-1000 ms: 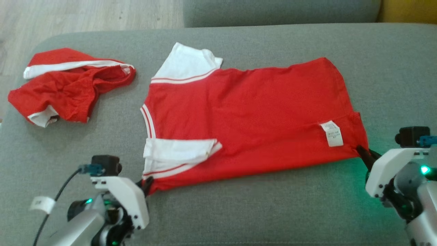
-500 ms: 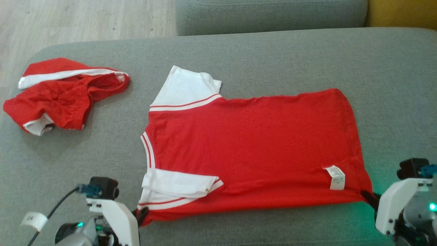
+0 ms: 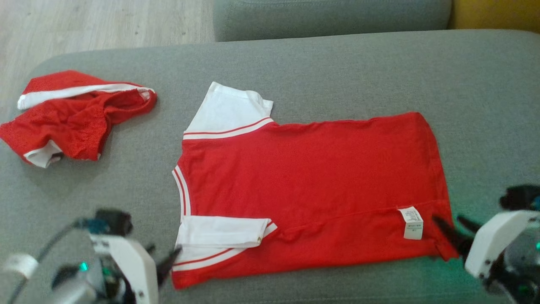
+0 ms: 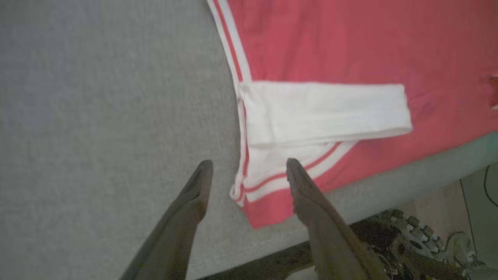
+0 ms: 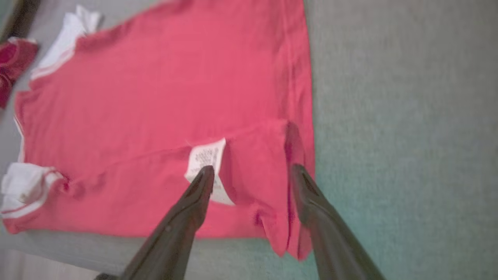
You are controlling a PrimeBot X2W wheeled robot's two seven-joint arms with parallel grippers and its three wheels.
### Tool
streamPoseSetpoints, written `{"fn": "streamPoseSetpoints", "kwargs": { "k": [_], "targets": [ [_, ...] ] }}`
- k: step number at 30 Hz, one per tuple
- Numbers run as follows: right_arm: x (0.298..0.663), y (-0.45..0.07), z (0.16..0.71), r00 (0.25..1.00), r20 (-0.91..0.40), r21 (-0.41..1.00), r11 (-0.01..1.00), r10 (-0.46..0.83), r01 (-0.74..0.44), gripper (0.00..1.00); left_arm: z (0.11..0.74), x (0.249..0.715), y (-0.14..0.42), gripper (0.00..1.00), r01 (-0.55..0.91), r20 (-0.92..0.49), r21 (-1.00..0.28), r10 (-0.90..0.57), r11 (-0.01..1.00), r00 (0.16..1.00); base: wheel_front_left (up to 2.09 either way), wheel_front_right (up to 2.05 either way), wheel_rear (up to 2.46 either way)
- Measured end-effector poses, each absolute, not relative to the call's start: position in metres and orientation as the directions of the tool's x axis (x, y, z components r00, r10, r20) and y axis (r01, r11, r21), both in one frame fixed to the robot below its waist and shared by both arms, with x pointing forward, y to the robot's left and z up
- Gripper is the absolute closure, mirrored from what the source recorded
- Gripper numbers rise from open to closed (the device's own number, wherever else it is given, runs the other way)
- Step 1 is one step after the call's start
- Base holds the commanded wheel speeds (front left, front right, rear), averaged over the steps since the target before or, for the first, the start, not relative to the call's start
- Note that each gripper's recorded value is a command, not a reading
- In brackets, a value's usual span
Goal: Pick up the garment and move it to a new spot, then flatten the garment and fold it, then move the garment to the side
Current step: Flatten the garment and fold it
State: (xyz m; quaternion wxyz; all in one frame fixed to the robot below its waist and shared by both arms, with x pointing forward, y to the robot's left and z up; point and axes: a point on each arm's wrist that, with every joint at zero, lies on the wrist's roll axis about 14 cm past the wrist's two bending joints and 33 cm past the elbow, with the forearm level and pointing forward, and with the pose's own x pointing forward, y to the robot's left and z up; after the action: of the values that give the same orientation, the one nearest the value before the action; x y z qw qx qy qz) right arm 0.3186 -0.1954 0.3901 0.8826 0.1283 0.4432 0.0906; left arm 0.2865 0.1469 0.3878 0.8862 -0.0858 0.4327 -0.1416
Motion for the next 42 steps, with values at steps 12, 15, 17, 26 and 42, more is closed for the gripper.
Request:
{"fn": "streamPoseSetpoints", "kwargs": {
  "k": [12, 15, 17, 26, 42],
  "targets": [
    [0.452, -0.213, 0.465, 0.828, -0.521, 0.271, 0.96, 0.207, -0.069, 0.0, 0.474, 0.426, 0.141, 0.0, 0.409, -0.575, -0.171, -0.428, 0.896, 0.697, 0.0, 0.0, 0.0],
    [0.481, -0.221, 0.444, 0.797, -0.579, 0.237, 0.971, 0.169, -0.034, 0.0, 0.462, 0.459, 0.127, 0.0, 0.462, -0.621, -0.176, -0.463, 0.869, 0.633, 0.0, 0.0, 0.0],
    [0.49, -0.221, 0.428, 0.765, -0.624, 0.22, 0.975, 0.162, -0.027, 0.0, 0.455, 0.476, 0.127, 0.0, 0.476, -0.644, -0.156, -0.454, 0.866, 0.616, 0.0, 0.0, 0.0],
    [0.506, -0.205, 0.373, 0.628, -0.753, 0.209, 0.976, 0.196, -0.054, 0.0, 0.415, 0.527, 0.118, 0.0, 0.477, -0.705, -0.159, -0.438, 0.864, 0.558, 0.0, 0.0, 0.0],
    [0.509, -0.196, 0.36, 0.585, -0.772, 0.194, 0.968, 0.25, -0.158, 0.05, 0.366, 0.574, 0.099, 0.0, 0.506, -0.746, -0.099, -0.401, 0.857, 0.532, 0.0, 0.0, 0.0]
  ]
}}
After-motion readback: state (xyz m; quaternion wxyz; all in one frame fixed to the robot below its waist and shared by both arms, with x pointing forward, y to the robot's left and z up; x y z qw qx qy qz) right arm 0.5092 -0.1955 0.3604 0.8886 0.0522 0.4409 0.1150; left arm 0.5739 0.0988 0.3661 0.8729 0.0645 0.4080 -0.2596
